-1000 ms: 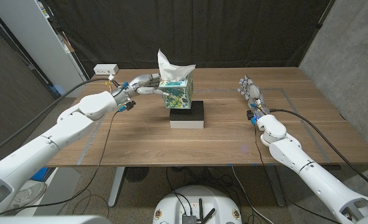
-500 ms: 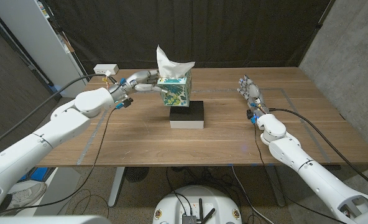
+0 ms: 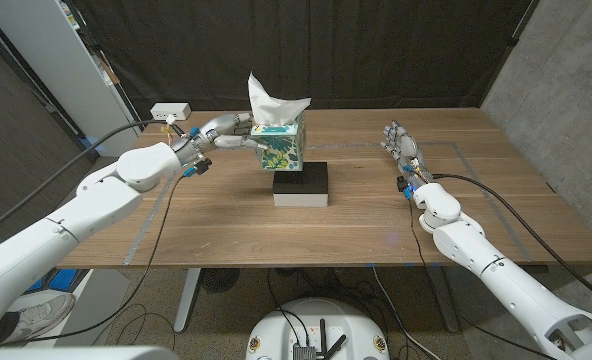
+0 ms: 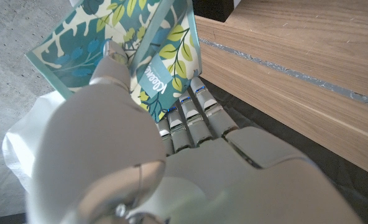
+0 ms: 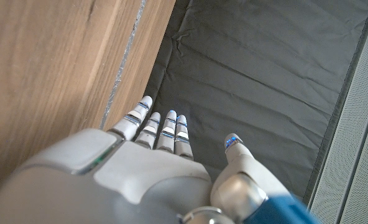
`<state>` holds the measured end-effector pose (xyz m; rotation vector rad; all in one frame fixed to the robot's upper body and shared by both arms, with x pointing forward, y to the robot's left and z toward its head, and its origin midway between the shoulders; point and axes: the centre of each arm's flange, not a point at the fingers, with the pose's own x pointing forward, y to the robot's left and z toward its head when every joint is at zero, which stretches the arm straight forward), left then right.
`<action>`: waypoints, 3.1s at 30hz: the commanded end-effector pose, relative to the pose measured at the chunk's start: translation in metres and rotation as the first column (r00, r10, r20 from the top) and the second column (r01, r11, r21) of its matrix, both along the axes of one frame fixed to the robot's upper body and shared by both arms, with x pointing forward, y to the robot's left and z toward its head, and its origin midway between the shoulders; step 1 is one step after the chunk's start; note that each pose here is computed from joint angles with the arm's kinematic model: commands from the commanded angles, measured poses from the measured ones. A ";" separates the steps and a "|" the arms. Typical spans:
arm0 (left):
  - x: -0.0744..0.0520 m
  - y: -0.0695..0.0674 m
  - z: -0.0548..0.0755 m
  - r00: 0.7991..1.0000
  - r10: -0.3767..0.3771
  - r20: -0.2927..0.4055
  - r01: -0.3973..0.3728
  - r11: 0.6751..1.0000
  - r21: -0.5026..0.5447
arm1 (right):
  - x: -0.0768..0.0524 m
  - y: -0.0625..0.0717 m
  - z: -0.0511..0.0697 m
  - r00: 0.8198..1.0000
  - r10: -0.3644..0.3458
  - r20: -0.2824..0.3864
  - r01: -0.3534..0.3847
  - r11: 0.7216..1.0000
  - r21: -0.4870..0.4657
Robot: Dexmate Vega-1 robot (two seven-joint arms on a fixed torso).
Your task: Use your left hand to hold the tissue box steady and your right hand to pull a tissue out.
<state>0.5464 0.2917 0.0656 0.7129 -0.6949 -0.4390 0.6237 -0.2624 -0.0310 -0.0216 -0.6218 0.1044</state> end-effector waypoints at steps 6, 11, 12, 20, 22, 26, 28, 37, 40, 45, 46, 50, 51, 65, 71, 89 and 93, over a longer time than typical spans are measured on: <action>-0.001 -0.001 -0.005 1.000 0.003 0.000 -0.003 1.000 -0.010 | -0.016 -0.005 -0.013 1.000 -0.029 -0.004 0.029 0.999 0.041; -0.001 0.000 -0.006 1.000 0.003 0.000 -0.003 1.000 -0.016 | -0.020 -0.007 -0.017 0.999 -0.044 -0.011 0.045 0.998 0.053; -0.001 0.000 -0.006 1.000 0.002 -0.002 -0.002 1.000 -0.018 | -0.020 -0.007 -0.018 0.999 -0.046 -0.011 0.046 0.997 0.054; -0.001 0.002 -0.007 1.000 0.008 -0.001 -0.008 1.000 -0.021 | -0.028 -0.010 -0.024 0.999 -0.050 -0.003 0.050 0.997 0.060; 0.000 0.002 -0.007 1.000 0.006 -0.002 -0.007 1.000 -0.021 | -0.031 -0.010 -0.025 0.999 -0.053 -0.002 0.053 0.997 0.064; 0.002 0.002 -0.008 1.000 0.005 -0.004 -0.005 1.000 -0.023 | -0.035 -0.011 -0.028 0.998 -0.066 0.002 0.066 0.996 0.058; 0.002 0.002 -0.008 1.000 0.005 -0.004 -0.005 1.000 -0.022 | -0.037 -0.012 -0.029 0.997 -0.073 -0.001 0.073 0.996 0.060; 0.005 0.001 -0.007 1.000 -0.002 -0.005 0.001 1.000 -0.025 | -0.045 -0.012 -0.035 0.997 -0.080 0.004 0.080 0.995 0.066; 0.006 0.001 -0.007 1.000 -0.005 -0.007 0.005 1.000 -0.025 | -0.047 -0.012 -0.037 0.997 -0.083 0.004 0.082 0.994 0.068; 0.008 0.000 -0.007 1.000 -0.007 -0.005 0.007 1.000 -0.026 | -0.050 -0.011 -0.040 0.997 -0.081 0.005 0.081 0.994 0.073; 0.008 0.000 -0.006 1.000 -0.009 -0.006 0.009 1.000 -0.027 | -0.050 -0.010 -0.041 0.997 -0.083 0.007 0.082 0.994 0.072; 0.011 -0.001 -0.006 1.000 -0.013 -0.008 0.013 1.000 -0.025 | -0.055 -0.009 -0.045 0.996 -0.092 0.014 0.090 0.993 0.078; 0.011 -0.001 -0.006 1.000 -0.015 -0.009 0.014 1.000 -0.026 | -0.056 -0.009 -0.046 0.995 -0.095 0.014 0.094 0.992 0.083; 0.016 -0.002 -0.006 1.000 -0.020 -0.014 0.020 0.999 -0.027 | -0.066 -0.011 -0.058 0.993 -0.114 0.007 0.113 0.986 0.120; 0.016 -0.003 -0.005 1.000 -0.024 -0.014 0.023 0.999 -0.024 | -0.071 -0.011 -0.060 0.993 -0.116 0.011 0.114 0.986 0.119; 0.016 -0.006 -0.003 1.000 -0.027 -0.014 0.027 1.000 -0.015 | -0.081 -0.007 -0.062 0.991 -0.131 0.009 0.129 0.983 0.129; 0.016 -0.006 -0.003 1.000 -0.027 -0.016 0.026 1.000 -0.014 | -0.080 -0.006 -0.062 0.992 -0.123 0.009 0.121 0.985 0.122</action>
